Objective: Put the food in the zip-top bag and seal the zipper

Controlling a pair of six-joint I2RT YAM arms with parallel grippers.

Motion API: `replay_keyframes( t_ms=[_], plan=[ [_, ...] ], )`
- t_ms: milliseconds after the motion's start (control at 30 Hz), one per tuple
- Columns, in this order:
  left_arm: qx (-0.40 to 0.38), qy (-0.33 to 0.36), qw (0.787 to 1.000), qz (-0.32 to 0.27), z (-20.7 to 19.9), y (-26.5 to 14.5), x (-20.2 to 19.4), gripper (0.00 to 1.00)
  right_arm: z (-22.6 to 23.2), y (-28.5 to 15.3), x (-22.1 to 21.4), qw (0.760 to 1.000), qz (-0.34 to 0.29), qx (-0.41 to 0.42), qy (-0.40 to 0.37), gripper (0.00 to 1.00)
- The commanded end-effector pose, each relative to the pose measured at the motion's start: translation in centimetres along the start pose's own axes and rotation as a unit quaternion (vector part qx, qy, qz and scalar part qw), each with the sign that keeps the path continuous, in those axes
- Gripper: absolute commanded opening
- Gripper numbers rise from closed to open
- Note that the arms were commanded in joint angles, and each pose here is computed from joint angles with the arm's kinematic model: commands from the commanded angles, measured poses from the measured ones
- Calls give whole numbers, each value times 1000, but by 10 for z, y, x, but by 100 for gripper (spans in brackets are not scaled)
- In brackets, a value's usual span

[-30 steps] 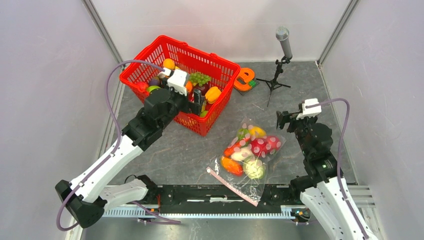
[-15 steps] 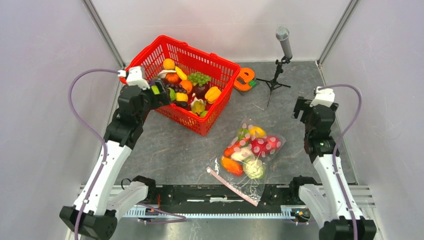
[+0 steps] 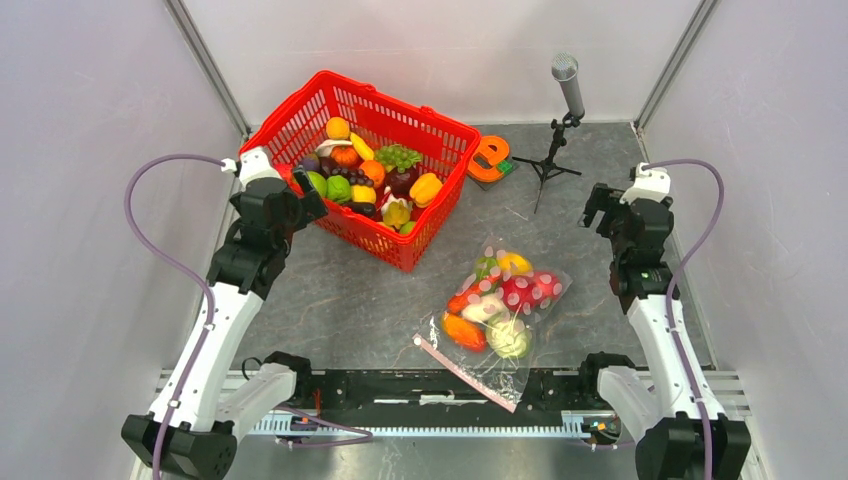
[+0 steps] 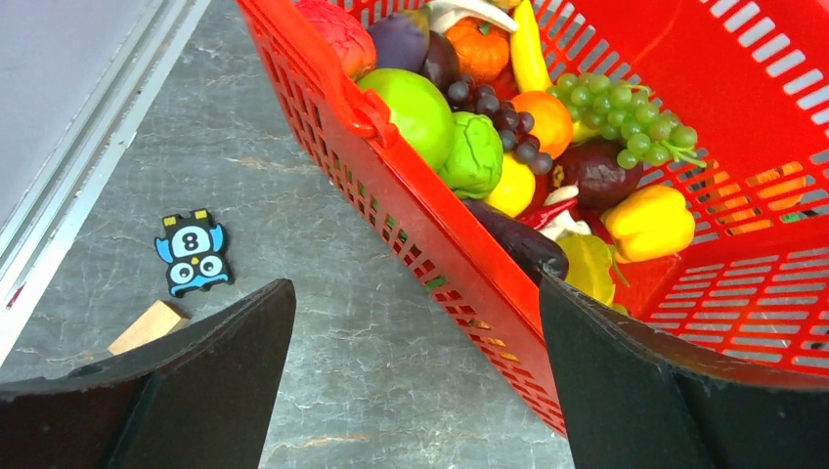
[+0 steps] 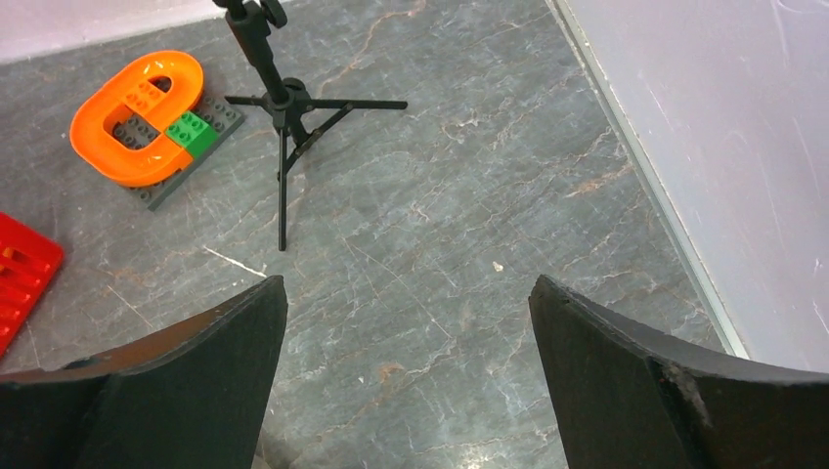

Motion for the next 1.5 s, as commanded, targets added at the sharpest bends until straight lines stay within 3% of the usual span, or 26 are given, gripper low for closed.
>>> replay_keyframes(
  t_ms=[0, 133, 533, 833, 1467],
  plan=[
    [20, -44, 998, -39, 1, -6, 19, 100, 2, -5, 29, 997, -63, -6, 37, 98],
    [18, -46, 998, -42, -1, -3, 18, 100, 9, -7, 39, 995, -86, 22, 54, 98],
    [-1, -55, 998, -38, -3, -4, 14, 100, 13, -13, 34, 995, -59, 38, 69, 98],
    [11, -59, 997, -46, -4, -2, 22, 100, 18, -10, 25, 996, -28, 77, 31, 98],
    [-11, -33, 998, -54, -16, 6, 37, 100, 16, -47, 35, 991, -70, 116, -21, 98]
  ],
)
Point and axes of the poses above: each gripper's point midway between its finger pads, its own y axis out along the fingers, its own z axis along the line the jaws close on, x = y × z, the point moved 8 cm from there along -y, back along the fingers, and after that the axes turned 3 degrees about y, right-handed, at the moved point
